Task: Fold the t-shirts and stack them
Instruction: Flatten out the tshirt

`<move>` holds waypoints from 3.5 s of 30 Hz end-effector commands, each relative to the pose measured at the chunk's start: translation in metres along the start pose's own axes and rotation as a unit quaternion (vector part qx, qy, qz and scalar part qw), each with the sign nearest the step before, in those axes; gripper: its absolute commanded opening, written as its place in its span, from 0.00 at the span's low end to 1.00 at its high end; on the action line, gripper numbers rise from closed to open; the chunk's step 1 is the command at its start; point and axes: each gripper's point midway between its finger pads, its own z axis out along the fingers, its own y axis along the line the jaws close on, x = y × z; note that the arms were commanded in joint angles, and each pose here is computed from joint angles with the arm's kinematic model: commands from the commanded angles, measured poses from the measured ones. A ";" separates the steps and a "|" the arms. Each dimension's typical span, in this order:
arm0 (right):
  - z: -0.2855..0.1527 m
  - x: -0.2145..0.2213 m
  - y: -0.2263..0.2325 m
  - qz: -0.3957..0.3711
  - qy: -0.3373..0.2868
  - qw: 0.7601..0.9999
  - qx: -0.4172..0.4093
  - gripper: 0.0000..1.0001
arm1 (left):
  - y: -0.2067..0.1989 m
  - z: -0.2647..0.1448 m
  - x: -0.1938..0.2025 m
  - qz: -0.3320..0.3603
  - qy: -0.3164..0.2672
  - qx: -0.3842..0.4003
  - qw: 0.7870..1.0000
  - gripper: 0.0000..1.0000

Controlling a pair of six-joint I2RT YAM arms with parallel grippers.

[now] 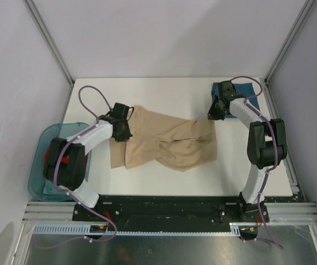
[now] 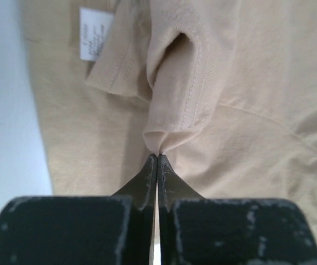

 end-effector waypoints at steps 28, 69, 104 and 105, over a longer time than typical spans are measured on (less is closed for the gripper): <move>-0.202 -0.155 0.065 -0.002 -0.281 0.954 -0.103 0.00 | 0.033 -0.375 -0.233 -0.180 -0.466 0.186 0.846 0.00; -0.051 0.077 -0.140 0.167 -0.051 0.980 0.090 0.50 | 0.074 -0.132 0.027 -0.182 -0.136 0.115 0.967 0.00; -0.201 0.048 -0.136 0.211 -0.141 0.967 0.016 0.00 | 0.058 -0.243 0.005 -0.097 -0.213 0.167 0.958 0.00; -0.216 0.047 -0.136 0.211 -0.151 0.966 0.011 0.00 | 0.057 -0.254 0.004 -0.100 -0.224 0.174 0.954 0.00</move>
